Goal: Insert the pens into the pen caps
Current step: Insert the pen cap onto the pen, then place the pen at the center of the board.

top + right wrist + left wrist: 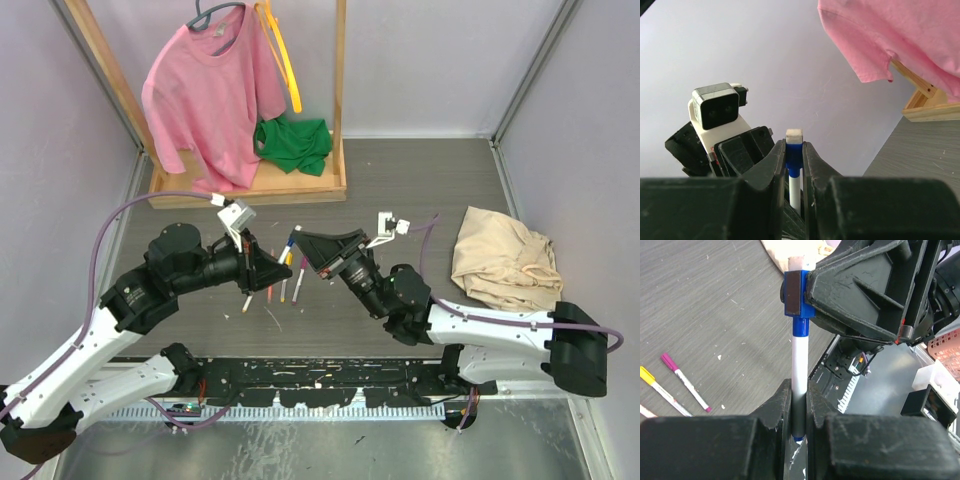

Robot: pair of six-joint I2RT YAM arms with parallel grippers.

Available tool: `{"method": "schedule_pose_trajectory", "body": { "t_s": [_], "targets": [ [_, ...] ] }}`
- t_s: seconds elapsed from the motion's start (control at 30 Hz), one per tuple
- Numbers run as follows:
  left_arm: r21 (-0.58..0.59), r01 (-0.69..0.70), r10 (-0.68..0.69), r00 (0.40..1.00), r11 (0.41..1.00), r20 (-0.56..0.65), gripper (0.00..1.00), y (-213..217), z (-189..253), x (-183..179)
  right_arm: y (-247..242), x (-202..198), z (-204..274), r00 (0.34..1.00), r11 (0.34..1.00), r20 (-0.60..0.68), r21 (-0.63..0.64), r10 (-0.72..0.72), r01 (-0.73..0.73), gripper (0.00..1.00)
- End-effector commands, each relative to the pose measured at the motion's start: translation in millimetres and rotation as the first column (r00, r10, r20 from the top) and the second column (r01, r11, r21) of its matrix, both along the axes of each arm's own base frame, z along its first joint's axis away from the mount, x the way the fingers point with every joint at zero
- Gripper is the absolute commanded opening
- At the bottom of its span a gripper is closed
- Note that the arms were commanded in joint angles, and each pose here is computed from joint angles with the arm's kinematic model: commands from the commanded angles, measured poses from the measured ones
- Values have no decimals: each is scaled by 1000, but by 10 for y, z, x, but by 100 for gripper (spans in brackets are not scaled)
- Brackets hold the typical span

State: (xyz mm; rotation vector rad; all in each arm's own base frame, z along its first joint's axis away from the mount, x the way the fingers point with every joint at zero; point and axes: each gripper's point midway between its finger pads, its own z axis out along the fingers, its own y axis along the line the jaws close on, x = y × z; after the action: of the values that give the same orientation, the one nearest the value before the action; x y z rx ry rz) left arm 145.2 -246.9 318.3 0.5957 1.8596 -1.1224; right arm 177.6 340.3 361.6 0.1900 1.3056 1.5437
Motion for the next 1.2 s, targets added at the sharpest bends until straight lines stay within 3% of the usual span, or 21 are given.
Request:
{"method": "schedule_pose_trajectory", "body": {
  "t_s": [0.0,0.2,0.43,0.67,0.8,0.97,1.17],
  "targets": [
    [-331,-85,202,919,940,338,0,95,1335,327,318,-403,-656,964,915,-36,-308,264,-262,7],
    [-220,-47,116,944,974,310,0,10,904,288,111,-143,89,975,948,117,-280,189,-150,36],
    [-153,-84,123,955,985,268,0,81,560,287,-173,-95,516,971,958,220,-287,95,-29,54],
    [-58,-215,222,960,975,171,0,218,153,422,-482,14,-66,996,917,85,-396,-14,47,56],
    [1,-249,247,964,969,98,0,214,-167,476,-607,19,-514,999,885,-13,-464,-51,39,63],
    [78,-298,299,954,951,8,0,199,-571,533,-793,63,-989,978,872,-149,-486,-145,55,65],
    [229,-366,379,925,902,-14,0,86,-1051,542,-971,58,-1304,951,862,-227,-503,-211,71,67]
  ]
}}
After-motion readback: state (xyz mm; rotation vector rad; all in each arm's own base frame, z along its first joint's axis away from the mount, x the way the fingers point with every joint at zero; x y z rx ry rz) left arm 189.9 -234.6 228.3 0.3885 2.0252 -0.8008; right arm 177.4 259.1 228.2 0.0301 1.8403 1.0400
